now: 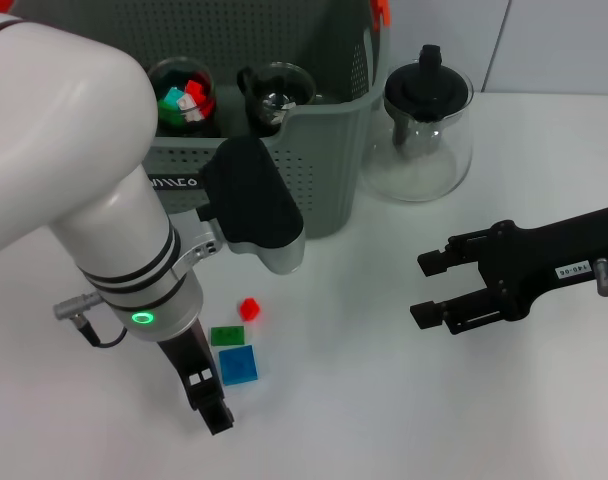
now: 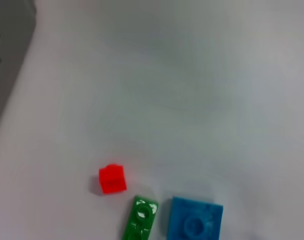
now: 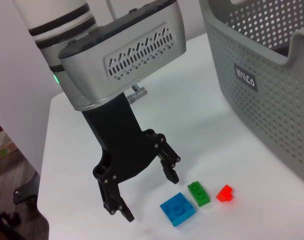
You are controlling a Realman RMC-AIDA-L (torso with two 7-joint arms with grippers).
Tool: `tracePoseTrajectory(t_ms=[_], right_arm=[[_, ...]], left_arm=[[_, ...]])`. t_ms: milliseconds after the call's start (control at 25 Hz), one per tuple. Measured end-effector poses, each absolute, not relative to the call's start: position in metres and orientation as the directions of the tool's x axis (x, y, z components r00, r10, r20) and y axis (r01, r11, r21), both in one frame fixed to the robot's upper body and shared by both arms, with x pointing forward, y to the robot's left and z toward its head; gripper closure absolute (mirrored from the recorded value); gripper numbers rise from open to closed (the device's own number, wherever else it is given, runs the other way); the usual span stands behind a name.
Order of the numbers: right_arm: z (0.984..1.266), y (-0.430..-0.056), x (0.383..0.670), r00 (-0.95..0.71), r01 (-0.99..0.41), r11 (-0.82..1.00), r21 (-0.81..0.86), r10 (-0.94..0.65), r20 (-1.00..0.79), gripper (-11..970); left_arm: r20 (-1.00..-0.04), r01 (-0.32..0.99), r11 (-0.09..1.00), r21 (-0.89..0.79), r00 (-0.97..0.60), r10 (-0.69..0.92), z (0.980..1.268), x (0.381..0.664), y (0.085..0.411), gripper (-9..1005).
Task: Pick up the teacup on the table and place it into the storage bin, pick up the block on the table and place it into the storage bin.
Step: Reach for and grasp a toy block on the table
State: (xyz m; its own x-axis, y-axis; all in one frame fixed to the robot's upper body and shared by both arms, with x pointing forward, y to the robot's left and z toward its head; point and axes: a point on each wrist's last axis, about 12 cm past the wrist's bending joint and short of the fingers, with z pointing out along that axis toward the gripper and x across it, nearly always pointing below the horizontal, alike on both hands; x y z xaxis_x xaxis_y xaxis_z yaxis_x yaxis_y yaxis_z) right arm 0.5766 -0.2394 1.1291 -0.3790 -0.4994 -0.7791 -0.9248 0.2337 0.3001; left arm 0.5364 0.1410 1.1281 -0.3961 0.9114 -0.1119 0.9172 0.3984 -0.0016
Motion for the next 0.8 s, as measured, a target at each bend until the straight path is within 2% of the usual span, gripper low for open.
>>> tracePoseTrajectory(t_ms=[800], right_arm=[[1.1286, -0.2433, 0.5761, -0.376, -0.926, 0.239, 0.294, -0.498, -0.781, 137]], left_arm=[[-0.128, 0.903, 0.43, -0.018, -0.429, 0.894, 1.1234, 0.5403, 0.1309, 63]])
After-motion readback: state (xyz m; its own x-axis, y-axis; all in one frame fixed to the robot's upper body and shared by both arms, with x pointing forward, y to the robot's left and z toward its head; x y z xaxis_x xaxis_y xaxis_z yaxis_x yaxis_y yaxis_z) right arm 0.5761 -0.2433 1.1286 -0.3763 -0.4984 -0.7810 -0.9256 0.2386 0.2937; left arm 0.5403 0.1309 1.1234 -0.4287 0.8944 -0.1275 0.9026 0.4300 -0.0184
